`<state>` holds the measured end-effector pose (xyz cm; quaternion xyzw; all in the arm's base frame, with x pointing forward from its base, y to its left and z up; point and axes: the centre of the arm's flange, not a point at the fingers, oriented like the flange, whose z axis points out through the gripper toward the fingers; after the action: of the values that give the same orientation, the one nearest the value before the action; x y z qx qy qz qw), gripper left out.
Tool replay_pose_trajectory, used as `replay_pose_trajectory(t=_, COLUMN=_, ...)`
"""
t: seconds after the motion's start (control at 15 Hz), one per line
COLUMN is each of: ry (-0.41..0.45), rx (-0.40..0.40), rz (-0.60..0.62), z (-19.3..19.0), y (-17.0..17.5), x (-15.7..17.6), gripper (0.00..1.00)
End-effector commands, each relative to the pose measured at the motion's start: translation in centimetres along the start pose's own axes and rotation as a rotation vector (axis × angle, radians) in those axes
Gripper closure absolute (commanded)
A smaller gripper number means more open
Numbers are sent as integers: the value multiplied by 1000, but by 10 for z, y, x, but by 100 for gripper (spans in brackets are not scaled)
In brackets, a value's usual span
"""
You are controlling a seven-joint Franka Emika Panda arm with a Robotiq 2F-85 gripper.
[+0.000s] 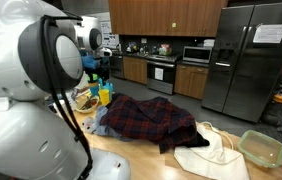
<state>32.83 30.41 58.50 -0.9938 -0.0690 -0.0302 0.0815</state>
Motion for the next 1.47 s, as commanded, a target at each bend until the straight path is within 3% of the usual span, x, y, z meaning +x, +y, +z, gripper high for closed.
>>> replay_pose_trajectory(t=0.0, ry=-17, rx=105, rz=172, z=31, y=44, x=-18, gripper=0)
replay_pose_trajectory(t=0.6, ry=-190, rx=315, rz=582, z=103, y=110, x=-49, gripper=0)
replay_pose_trajectory(t=1.0, ry=-227, rx=376, rz=877, z=125, y=137, x=-76, gripper=0)
replay_pose_trajectory(t=1.4, ry=-210, rx=394, rz=1120, z=130, y=159, x=-95, gripper=0)
